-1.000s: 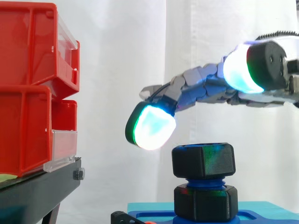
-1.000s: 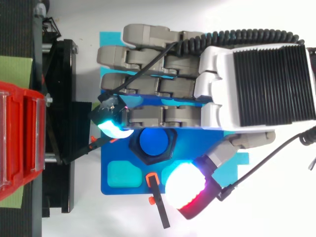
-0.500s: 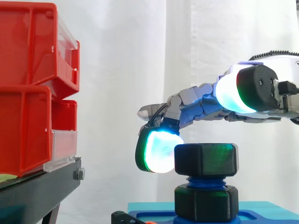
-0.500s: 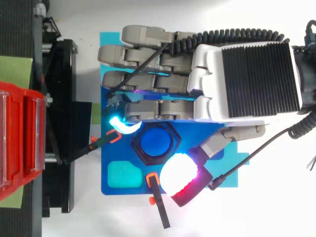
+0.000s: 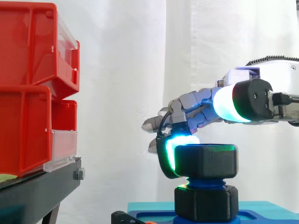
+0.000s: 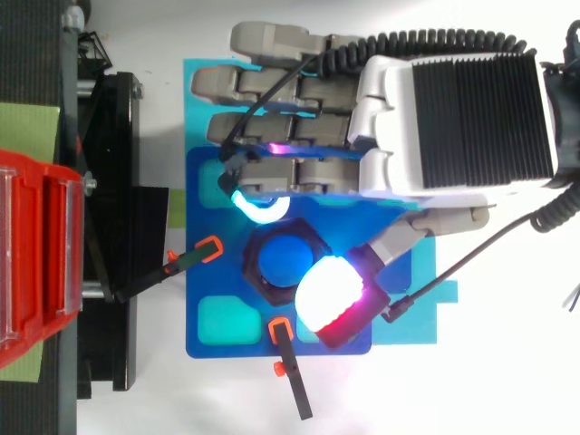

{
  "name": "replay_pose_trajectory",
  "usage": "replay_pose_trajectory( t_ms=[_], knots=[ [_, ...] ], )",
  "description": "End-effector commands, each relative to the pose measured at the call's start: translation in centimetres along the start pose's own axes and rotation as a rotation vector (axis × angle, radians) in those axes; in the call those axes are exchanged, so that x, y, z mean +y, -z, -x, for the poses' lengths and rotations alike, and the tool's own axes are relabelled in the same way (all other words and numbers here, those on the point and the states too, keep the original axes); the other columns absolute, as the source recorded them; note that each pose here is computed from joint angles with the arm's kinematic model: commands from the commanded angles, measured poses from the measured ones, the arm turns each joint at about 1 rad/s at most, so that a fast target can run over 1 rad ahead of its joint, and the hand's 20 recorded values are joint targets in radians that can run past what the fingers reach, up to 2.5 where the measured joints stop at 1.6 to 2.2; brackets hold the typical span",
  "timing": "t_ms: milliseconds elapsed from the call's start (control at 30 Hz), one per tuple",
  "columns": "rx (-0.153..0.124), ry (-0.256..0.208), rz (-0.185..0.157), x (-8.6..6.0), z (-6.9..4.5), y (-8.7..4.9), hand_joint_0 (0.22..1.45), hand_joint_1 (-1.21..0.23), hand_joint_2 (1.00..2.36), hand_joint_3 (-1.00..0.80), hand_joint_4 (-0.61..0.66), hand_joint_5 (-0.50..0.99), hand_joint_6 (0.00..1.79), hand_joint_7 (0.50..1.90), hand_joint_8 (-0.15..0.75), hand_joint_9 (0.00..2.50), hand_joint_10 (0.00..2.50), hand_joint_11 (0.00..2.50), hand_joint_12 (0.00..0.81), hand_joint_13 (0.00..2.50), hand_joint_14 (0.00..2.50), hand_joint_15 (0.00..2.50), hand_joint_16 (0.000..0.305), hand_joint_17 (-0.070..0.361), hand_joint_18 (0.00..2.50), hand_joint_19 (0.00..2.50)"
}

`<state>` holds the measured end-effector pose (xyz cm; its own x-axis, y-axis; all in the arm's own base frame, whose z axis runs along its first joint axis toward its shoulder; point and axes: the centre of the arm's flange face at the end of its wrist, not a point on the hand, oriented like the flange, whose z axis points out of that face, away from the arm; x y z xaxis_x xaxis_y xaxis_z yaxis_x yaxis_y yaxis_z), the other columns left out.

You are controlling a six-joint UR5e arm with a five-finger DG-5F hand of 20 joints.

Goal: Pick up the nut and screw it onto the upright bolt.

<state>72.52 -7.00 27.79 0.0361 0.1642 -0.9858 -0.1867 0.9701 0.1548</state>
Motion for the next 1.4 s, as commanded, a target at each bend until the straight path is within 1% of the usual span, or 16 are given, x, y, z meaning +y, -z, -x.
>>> replay_pose_trajectory(
  t_ms=[0, 133, 433, 500, 533, 567, 600, 667, 700, 733, 767, 867, 900, 1000, 1167, 1367],
  knots=[
    [-0.001, 0.002, -0.006, -0.7, 0.1, 0.2, 0.50, -0.12, 1.00, -0.50, 0.17, -0.07, 0.52, 1.50, 0.259, 0.60, 0.00, 0.00, 0.304, 0.25, 0.00, 0.00, 0.042, 0.095, 0.00, 0.00],
    [-0.001, 0.003, -0.006, -1.3, 0.2, 0.4, 0.50, -0.12, 1.00, -0.50, 0.15, -0.07, 0.54, 1.48, 0.261, 0.64, 0.00, 0.00, 0.301, 0.28, 0.00, 0.00, 0.041, 0.093, 0.00, 0.00],
    [-0.006, 0.005, -0.019, -2.6, 0.5, 0.8, 0.52, -0.14, 1.00, -0.50, 0.14, -0.01, 0.54, 1.52, 0.257, 0.77, 0.00, 0.00, 0.277, 0.39, 0.00, 0.00, 0.039, 0.087, 0.06, 0.00],
    [-0.002, 0.004, -0.018, -2.7, 0.5, 0.9, 0.52, -0.14, 1.00, -0.50, 0.14, -0.03, 0.50, 1.46, 0.256, 0.76, 0.00, 0.00, 0.278, 0.39, 0.00, 0.00, 0.038, 0.086, 0.06, 0.00],
    [-0.004, 0.005, -0.020, -2.9, 0.6, 0.9, 0.51, -0.14, 1.00, -0.50, 0.16, -0.04, 0.50, 1.38, 0.254, 0.75, 0.00, 0.00, 0.281, 0.38, 0.00, 0.00, 0.039, 0.087, 0.06, 0.00],
    [-0.002, 0.005, -0.018, -2.8, 0.5, 1.0, 0.51, -0.12, 1.00, -0.50, 0.18, -0.07, 0.50, 1.25, 0.249, 0.72, 0.00, 0.00, 0.288, 0.36, 0.00, 0.00, 0.040, 0.090, 0.04, 0.00],
    [-0.004, 0.005, -0.017, -2.9, 0.6, 1.0, 0.51, -0.12, 1.00, -0.50, 0.20, -0.09, 0.50, 1.16, 0.247, 0.69, 0.00, 0.00, 0.291, 0.34, 0.00, 0.00, 0.040, 0.091, 0.03, 0.00],
    [-0.011, 0.007, -0.007, -3.2, 1.1, 0.9, 0.50, -0.10, 1.00, -0.50, 0.23, -0.12, 0.50, 0.96, 0.236, 0.64, 0.00, 0.00, 0.304, 0.29, 0.00, 0.00, 0.042, 0.095, 0.00, 0.00],
    [-0.014, 0.007, -0.005, -3.2, 1.2, 0.8, 0.50, -0.10, 1.00, -0.50, 0.23, -0.12, 0.50, 0.93, 0.231, 0.62, 0.00, 0.00, 0.305, 0.29, 0.00, 0.00, 0.043, 0.096, 0.00, 0.00],
    [-0.019, 0.009, 0.000, -3.2, 1.5, 0.7, 0.49, -0.09, 1.00, -0.50, 0.21, -0.13, 0.50, 0.88, 0.228, 0.60, 0.00, 0.00, 0.306, 0.27, 0.00, 0.00, 0.043, 0.098, 0.00, 0.00],
    [-0.037, 0.013, 0.015, -3.4, 2.7, 0.3, 0.49, -0.09, 1.00, -0.50, 0.20, -0.14, 0.50, 0.83, 0.224, 0.58, 0.00, 0.00, 0.308, 0.25, 0.00, 0.00, 0.044, 0.100, 0.00, 0.00],
    [-0.040, 0.016, 0.033, -3.2, 3.6, -0.1, 0.48, -0.06, 1.00, -0.50, 0.17, -0.17, 0.50, 0.73, 0.212, 0.46, 0.00, 0.00, 0.318, 0.15, 0.00, 0.00, 0.048, 0.107, 0.00, 0.00],
    [-0.032, 0.016, 0.032, -3.2, 3.5, 0.0, 0.48, -0.05, 1.00, -0.50, 0.17, -0.17, 0.50, 0.71, 0.208, 0.43, 0.00, 0.00, 0.320, 0.14, 0.00, 0.00, 0.048, 0.109, 0.00, 0.00],
    [-0.031, 0.025, 0.033, -3.0, 3.5, -0.1, 0.47, -0.03, 1.00, -0.50, 0.15, -0.18, 0.50, 0.68, 0.206, 0.38, 0.00, 0.00, 0.325, 0.10, 0.00, 0.00, 0.050, 0.112, 0.00, 0.00],
    [-0.019, 0.025, 0.039, -2.3, 2.7, 0.0, 0.47, -0.02, 1.00, -0.50, 0.16, -0.18, 0.50, 0.68, 0.202, 0.36, 0.00, 0.00, 0.326, 0.09, 0.00, 0.00, 0.050, 0.113, 0.00, 0.00],
    [-0.012, 0.021, 0.022, -1.0, 2.4, -0.5, 0.47, -0.01, 1.00, -0.50, 0.17, -0.16, 0.50, 0.74, 0.209, 0.36, 0.00, 0.00, 0.326, 0.08, 0.00, 0.00, 0.050, 0.114, 0.00, 0.00]
  ],
)
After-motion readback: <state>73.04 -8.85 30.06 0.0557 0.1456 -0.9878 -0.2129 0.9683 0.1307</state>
